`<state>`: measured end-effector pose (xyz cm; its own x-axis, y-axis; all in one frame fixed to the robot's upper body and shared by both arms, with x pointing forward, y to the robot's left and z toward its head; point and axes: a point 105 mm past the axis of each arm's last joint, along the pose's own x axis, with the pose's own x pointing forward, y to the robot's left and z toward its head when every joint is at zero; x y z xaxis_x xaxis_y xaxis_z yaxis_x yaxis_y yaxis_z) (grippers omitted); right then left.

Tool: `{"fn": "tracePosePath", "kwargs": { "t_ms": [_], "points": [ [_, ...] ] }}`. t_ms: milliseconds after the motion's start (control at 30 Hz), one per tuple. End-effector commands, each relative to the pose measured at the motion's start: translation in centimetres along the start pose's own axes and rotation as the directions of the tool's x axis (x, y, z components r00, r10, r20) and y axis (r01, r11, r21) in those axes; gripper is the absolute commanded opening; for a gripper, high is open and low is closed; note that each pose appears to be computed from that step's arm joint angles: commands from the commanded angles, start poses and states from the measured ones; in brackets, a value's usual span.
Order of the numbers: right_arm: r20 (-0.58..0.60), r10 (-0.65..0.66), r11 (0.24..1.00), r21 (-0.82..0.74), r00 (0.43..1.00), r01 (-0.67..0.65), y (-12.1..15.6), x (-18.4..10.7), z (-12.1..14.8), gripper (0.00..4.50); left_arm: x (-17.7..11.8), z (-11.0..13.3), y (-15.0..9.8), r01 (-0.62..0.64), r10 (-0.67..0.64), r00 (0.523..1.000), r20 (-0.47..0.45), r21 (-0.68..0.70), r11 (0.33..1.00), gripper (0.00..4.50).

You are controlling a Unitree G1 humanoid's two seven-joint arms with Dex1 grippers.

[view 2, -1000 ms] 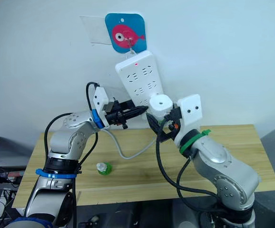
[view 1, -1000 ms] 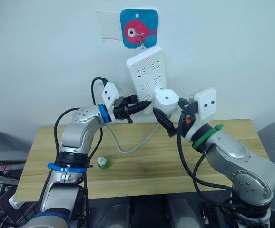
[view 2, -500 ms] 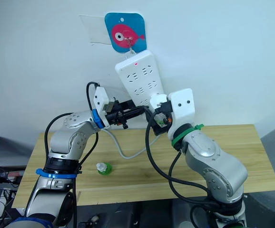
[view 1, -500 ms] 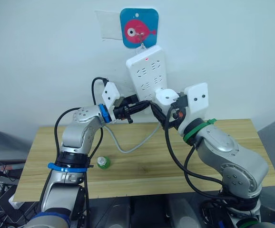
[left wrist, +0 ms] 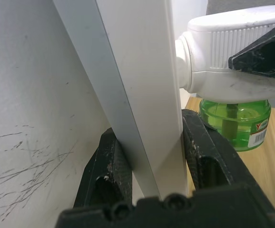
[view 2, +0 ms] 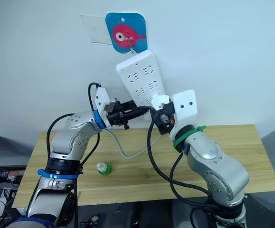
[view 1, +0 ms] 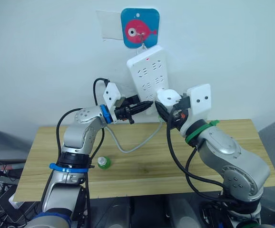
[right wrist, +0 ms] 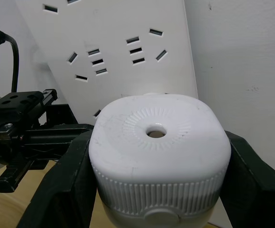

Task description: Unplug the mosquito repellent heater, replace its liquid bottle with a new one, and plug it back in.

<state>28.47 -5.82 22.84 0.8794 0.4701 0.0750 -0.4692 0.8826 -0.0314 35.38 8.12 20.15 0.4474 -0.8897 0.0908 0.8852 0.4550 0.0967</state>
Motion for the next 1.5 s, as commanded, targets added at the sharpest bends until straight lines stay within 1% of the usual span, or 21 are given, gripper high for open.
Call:
{"fn": "tracePosePath", "kwargs": {
  "t_ms": [33, 167, 400, 600, 767, 867, 933, 967, 1067, 1167, 1200, 1233, 1367, 1433, 1467, 1500],
  "points": [
    [0.041, 0.026, 0.999, -0.025, 0.999, -0.025, 0.4, -1.6, 1.1, 2.97, -0.2, 0.0, 1.1, -0.061, 0.062, 0.998, -0.020, 0.035, 0.998, 1.29],
    [0.024, 0.033, 0.999, -0.044, 0.999, -0.032, 0.5, -2.3, 1.2, 2.97, -0.2, -0.1, 1.5, -0.071, 0.072, 0.997, -0.026, 0.051, 0.996, 1.29],
    [-0.012, 0.012, 0.999, -0.030, 1.000, -0.012, 0.0, -2.8, 1.0, 2.97, -0.1, -0.1, 2.0, -0.087, 0.088, 0.996, -0.017, 0.052, 0.995, 1.29],
    [0.036, 0.010, 1.000, 0.015, 0.999, -0.011, -1.1, -3.6, 1.7, 2.97, -0.9, -0.5, 2.3, -0.107, 0.108, 0.994, -0.026, 0.034, 0.994, 1.29],
    [0.046, 0.019, 0.998, 0.057, 0.999, -0.021, -2.5, -4.5, 1.5, 2.97, -1.7, -0.5, 2.8, -0.118, 0.118, 0.992, -0.031, 0.003, 0.993, 1.29],
    [0.043, 0.038, 0.994, 0.102, 0.998, -0.043, -2.8, -4.7, 1.0, 2.97, -2.0, -0.7, 2.8, -0.108, 0.108, 0.993, -0.043, -0.003, 0.994, 1.29],
    [0.044, 0.047, 0.991, 0.125, 0.998, -0.052, -2.9, -4.8, 0.8, 2.97, -2.2, -0.7, 2.9, -0.104, 0.103, 0.994, -0.046, -0.004, 0.995, 2.03],
    [0.046, 0.048, 0.989, 0.140, 0.998, -0.054, -3.0, -4.8, 0.7, 2.97, -2.4, -0.6, 3.0, -0.102, 0.102, 0.994, -0.046, -0.004, 0.995, 2.28],
    [0.055, 0.059, 0.982, 0.174, 0.997, -0.068, -3.2, -4.7, 0.7, 2.97, -2.9, -0.4, 3.3, -0.105, 0.105, 0.993, -0.048, -0.002, 0.994, 3.22],
    [0.062, 0.067, 0.973, 0.216, 0.996, -0.079, -3.7, -4.7, 0.6, 2.97, -4.0, -0.2, 3.4, -0.112, 0.112, 0.992, -0.052, 0.005, 0.994, 4.15],
    [0.066, 0.060, 0.964, 0.254, 0.996, -0.075, -3.9, -4.7, 0.4, 2.97, -4.4, -0.3, 3.3, -0.111, 0.111, 0.992, -0.061, 0.011, 0.994, 4.43],
    [0.069, 0.047, 0.952, 0.298, 0.997, -0.065, -4.2, -4.7, 0.2, 2.97, -5.0, -0.4, 3.2, -0.121, 0.122, 0.990, -0.070, 0.013, 0.993, 4.48],
    [0.071, 0.012, 0.879, 0.475, 0.997, -0.045, -4.7, -4.9, -0.8, 2.97, -7.0, -0.6, 2.4, -0.137, 0.141, 0.986, -0.093, 0.053, 0.989, 4.48],
    [0.060, -0.020, 0.824, 0.567, 0.998, -0.018, -5.2, -5.1, -1.5, 2.97, -8.0, -0.3, 1.9, -0.159, 0.165, 0.982, -0.090, 0.072, 0.985, 4.48],
    [0.055, -0.036, 0.783, 0.622, 0.998, -0.006, -5.4, -5.3, -1.9, 2.97, -8.5, -0.1, 1.5, -0.173, 0.183, 0.979, -0.092, 0.102, 0.980, 4.48],
    [0.045, -0.057, 0.724, 0.690, 0.997, 0.011, -5.6, -5.5, -2.3, 2.97, -8.9, 0.0, 0.6, -0.170, 0.183, 0.979, -0.089, 0.140, 0.976, 4.48]
  ]
}}
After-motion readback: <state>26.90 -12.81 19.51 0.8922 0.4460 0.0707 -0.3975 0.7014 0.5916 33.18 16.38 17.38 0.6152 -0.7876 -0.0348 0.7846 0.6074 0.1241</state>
